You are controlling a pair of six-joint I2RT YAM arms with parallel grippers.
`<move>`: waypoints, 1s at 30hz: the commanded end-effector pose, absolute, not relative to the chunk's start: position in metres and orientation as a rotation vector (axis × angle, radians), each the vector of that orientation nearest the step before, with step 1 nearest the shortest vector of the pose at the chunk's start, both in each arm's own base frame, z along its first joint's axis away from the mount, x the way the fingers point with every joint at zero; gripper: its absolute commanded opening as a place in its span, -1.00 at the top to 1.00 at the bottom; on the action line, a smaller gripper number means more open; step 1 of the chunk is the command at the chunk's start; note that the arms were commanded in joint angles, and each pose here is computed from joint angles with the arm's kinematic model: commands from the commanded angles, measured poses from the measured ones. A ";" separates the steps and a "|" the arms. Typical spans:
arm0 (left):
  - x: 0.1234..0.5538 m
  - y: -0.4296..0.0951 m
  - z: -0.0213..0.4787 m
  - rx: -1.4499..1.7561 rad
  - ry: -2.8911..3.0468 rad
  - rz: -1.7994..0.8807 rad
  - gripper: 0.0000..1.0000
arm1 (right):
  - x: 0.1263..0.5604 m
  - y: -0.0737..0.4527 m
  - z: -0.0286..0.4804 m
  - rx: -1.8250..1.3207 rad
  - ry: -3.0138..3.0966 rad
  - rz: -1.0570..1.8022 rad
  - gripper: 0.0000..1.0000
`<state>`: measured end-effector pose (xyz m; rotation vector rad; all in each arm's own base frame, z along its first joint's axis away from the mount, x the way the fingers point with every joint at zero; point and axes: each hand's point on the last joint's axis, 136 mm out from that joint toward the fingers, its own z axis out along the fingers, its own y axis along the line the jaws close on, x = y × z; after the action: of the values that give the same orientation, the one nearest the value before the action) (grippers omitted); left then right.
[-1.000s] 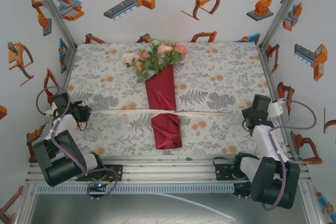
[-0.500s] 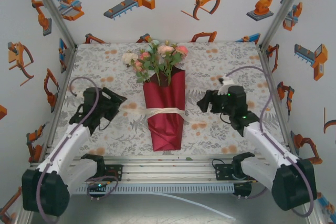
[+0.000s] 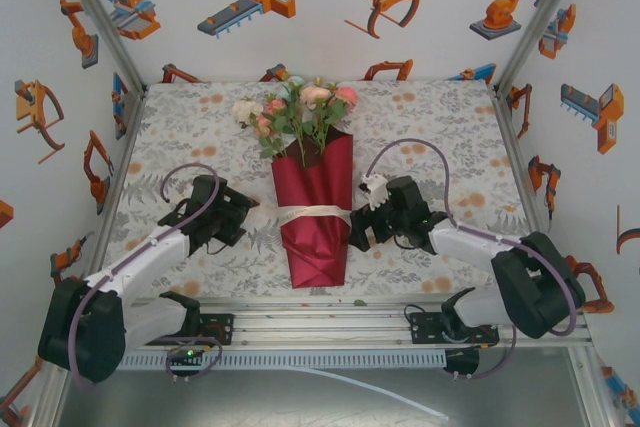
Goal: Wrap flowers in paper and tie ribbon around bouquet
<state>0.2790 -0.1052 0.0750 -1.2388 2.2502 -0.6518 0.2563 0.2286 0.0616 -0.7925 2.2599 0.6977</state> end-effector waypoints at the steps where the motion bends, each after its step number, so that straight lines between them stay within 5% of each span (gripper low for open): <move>1: 0.272 -0.102 0.064 -1.369 2.228 -0.638 -0.44 | 0.275 0.236 0.064 -0.851 2.152 0.582 -0.62; 5: 0.269 -0.105 0.060 -1.440 2.227 -0.662 -0.46 | 0.275 0.245 0.053 -0.910 2.140 0.543 -0.53; 11: 0.271 -0.125 0.049 -1.563 2.209 -0.778 -0.48 | 0.271 0.242 0.061 -0.864 2.105 0.566 0.31; 17: 0.288 -0.137 0.035 -1.641 2.165 -0.815 -0.43 | 0.267 0.245 0.073 -0.857 2.079 0.609 0.80; 21: 0.298 -0.146 0.024 -1.662 2.158 -0.840 -0.28 | 0.266 0.249 0.076 -0.861 2.069 0.640 0.91; 30: 0.286 -0.147 -0.003 -1.784 2.126 -0.858 0.48 | 0.273 0.248 0.083 -0.806 2.075 0.629 0.96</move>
<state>0.3045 -0.1590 0.0180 -1.6909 2.1274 -0.9576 0.2652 0.2434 0.0663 -0.8439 2.1169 0.6248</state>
